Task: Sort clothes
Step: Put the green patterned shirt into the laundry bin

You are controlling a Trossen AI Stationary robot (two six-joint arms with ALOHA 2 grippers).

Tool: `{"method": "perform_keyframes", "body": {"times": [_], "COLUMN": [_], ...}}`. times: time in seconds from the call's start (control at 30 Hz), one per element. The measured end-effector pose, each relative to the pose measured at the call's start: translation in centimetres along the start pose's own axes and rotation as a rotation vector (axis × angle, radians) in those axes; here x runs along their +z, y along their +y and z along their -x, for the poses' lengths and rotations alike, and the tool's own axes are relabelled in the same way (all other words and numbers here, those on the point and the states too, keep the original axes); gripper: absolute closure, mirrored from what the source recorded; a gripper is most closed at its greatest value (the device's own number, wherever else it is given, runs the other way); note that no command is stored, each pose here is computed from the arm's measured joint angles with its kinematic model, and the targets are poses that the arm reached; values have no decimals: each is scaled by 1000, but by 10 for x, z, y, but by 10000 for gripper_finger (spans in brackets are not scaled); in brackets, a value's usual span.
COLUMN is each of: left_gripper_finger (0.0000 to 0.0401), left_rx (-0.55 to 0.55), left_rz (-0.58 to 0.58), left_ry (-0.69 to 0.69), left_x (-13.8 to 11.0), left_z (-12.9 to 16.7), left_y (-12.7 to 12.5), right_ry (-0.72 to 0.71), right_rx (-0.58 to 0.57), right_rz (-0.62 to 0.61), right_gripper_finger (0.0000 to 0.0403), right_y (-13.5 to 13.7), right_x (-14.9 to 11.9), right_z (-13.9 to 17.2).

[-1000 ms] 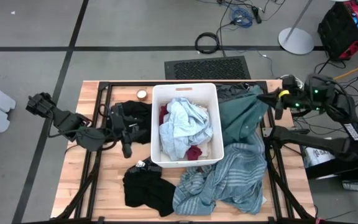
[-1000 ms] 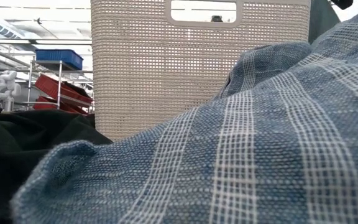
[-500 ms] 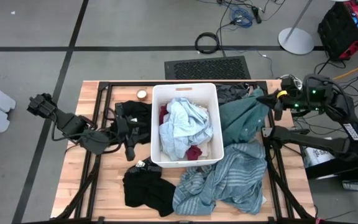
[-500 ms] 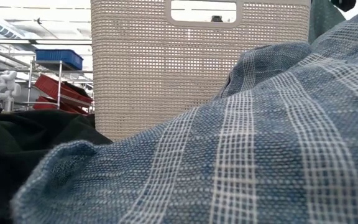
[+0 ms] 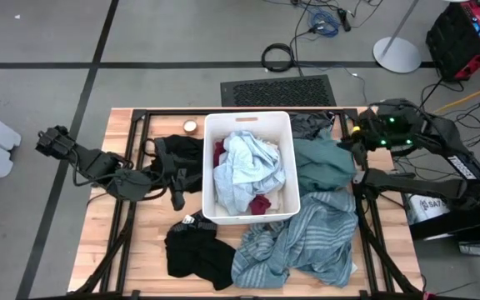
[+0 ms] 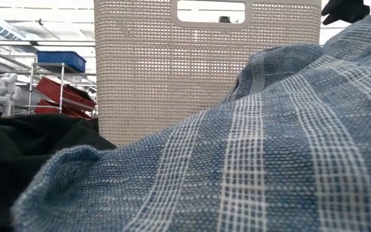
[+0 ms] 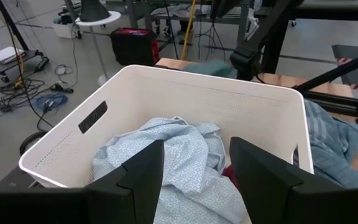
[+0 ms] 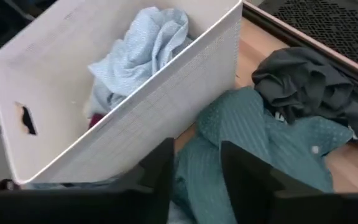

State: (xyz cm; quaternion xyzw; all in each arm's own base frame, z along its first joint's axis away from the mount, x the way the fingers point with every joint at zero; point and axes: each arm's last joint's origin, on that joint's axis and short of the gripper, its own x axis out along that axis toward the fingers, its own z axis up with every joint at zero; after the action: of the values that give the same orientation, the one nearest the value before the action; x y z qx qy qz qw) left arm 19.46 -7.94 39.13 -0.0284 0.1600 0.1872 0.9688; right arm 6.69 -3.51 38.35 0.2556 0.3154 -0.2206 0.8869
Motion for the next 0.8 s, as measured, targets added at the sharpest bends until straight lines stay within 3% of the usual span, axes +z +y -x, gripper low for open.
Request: {"method": "perform_keyframes", "body": {"times": [0.13,0.33,0.6,0.8], "left_gripper_finger": [207,207,207,207], "left_rx": [-35,-37,-54,-41], "left_rz": [2,-7,-5,-26], "left_ry": [16,20,31,30], "left_x": [0,-1,-1,0], "left_z": [-1,-3,-3,-5], "left_y": [-1,-1,-1,2], "right_ry": [135,230,407,479], "right_rx": [-45,-87,99,48], "right_rz": [-38,-71,70,144], "right_gripper_finger": [244,242,245,245], "right_y": [-4,-13,-28,-33], "right_x": [-13,-30,-61,-70], "right_z": [0,-24,-95,-122]}}
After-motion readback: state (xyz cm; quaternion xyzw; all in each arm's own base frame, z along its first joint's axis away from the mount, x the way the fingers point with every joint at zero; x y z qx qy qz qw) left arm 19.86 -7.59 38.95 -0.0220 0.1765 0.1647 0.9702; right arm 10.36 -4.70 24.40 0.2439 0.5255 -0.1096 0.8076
